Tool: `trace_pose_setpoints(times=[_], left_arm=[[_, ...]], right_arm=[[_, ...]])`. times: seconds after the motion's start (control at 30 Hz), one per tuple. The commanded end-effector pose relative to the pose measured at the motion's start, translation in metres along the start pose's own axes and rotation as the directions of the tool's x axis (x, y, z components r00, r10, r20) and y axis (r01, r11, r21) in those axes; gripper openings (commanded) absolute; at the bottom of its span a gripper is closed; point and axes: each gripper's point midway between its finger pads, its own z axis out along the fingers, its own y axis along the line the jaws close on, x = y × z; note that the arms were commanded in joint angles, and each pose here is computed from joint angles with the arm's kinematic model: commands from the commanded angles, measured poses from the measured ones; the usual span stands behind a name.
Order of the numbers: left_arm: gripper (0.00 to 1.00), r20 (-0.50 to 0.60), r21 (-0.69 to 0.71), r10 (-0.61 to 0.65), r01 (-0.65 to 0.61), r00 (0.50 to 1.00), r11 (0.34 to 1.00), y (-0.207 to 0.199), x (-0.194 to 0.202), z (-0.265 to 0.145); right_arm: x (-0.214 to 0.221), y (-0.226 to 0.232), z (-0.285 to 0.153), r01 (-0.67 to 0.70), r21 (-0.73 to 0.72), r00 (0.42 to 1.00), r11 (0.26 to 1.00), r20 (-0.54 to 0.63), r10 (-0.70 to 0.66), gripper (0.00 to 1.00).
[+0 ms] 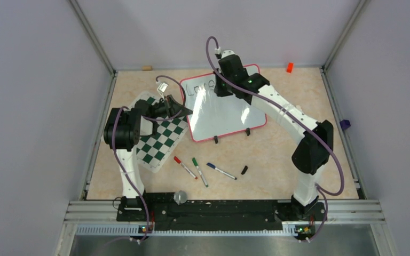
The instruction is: Write a sentence on the whiteboard
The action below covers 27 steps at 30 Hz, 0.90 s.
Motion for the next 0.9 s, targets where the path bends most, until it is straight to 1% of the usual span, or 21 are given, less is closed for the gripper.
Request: trace_pose_setpoints(times=[0.0, 0.17, 0.43, 0.53, 0.63, 0.73, 0.87], left_arm=[[0.00, -0.086, 0.082, 0.092, -0.085, 0.992, 0.993, -0.022, 0.007, 0.005], [0.00, -0.088, 0.083, 0.092, -0.085, 0.992, 0.993, -0.023, 0.007, 0.005], [0.00, -0.088, 0.083, 0.092, -0.085, 0.992, 0.993, -0.023, 0.008, 0.005], [0.00, -0.087, 0.082, 0.088, -0.081, 0.992, 0.993, -0.023, 0.008, 0.005], [0.00, -0.086, 0.082, 0.091, -0.084, 0.992, 0.993, -0.023, 0.007, 0.005], [0.00, -0.090, 0.086, 0.101, -0.093, 0.991, 0.992, -0.024, 0.006, 0.005], [0.00, -0.090, 0.088, 0.111, -0.104, 0.990, 0.991, -0.025, 0.006, 0.005]], right_arm=[[0.001, -0.008, -0.011, -0.014, 0.015, 1.000, 1.000, 0.003, 0.014, 0.00], [0.004, -0.016, -0.014, -0.007, 0.046, 1.000, 0.999, 0.003, 0.006, 0.00], [-0.005, -0.029, -0.018, 0.005, 0.115, 1.000, 0.993, 0.029, -0.009, 0.00], [-0.012, -0.028, -0.021, 0.001, 0.106, 0.999, 0.994, 0.045, -0.006, 0.00], [-0.021, -0.019, -0.027, -0.002, 0.060, 0.998, 0.998, 0.061, -0.002, 0.00], [-0.033, -0.013, -0.039, -0.012, 0.024, 0.996, 1.000, 0.089, 0.010, 0.00], [-0.041, -0.014, -0.053, -0.019, 0.018, 0.992, 1.000, 0.126, 0.016, 0.00]])
